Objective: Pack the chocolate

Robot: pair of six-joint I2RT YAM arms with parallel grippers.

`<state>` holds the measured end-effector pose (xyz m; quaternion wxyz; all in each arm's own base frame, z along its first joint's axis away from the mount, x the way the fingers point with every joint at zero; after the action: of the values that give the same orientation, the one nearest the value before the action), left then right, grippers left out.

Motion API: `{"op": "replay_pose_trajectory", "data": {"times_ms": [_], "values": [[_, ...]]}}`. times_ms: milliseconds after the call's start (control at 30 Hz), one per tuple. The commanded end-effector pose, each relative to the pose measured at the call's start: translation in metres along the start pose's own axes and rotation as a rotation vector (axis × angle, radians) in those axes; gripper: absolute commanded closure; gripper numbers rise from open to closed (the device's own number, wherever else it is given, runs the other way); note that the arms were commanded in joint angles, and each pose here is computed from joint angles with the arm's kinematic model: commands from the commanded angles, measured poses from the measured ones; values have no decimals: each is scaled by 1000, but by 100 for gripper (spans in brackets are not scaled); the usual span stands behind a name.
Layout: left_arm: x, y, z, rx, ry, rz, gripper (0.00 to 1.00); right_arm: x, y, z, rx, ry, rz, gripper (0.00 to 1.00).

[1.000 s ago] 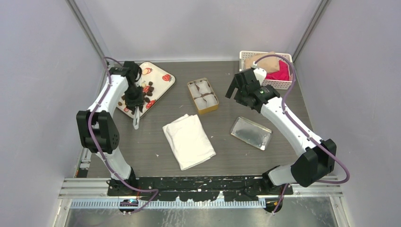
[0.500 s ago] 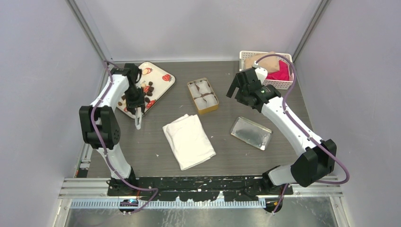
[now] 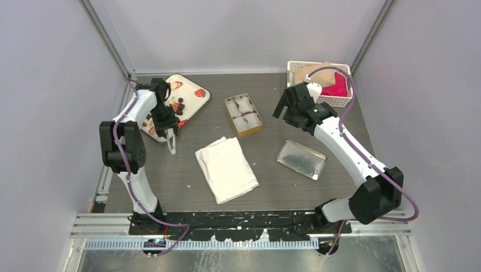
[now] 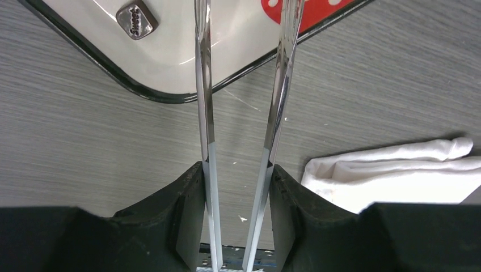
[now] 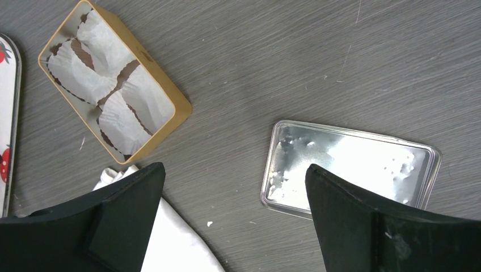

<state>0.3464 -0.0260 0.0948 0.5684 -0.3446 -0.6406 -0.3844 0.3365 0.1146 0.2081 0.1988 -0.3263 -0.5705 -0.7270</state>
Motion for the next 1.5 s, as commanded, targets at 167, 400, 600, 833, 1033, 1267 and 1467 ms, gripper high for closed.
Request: {"op": "replay_pose_trajectory", "data": {"times_ms": [167,400,600,833,1033,1267,1467], "values": [[-14,20,-8,65,-16,-19,57,11,19,3,-29,36,-63,1],[-15,26,-8,85,-17,-22,58,11,20,3,-33,35,-68,1],[-7,21,-1,74,-1,-37,59,11,21,4,-42,36,-69,1],[-8,8,15,75,-20,27,60,10,19,6,-54,45,-62,1],[-6,5,16,41,-27,54,59,8,18,11,-56,62,-52,1],[-3,4,11,59,-53,57,59,8,18,13,-58,72,-47,1],[-7,1,11,79,-54,65,59,7,17,14,-56,74,-43,1]]}}
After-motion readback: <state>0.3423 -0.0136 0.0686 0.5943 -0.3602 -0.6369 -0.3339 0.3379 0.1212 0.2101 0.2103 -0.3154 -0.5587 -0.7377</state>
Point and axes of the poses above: each gripper's point midway between its finger pads, its own x axis back along the fingers, its own z axis along the line the jaws close on, y = z × x, the point moved 1 cm from there along x, back along the fingers, and after that the axes turned 8 degrees about x, right-handed, at the moved point
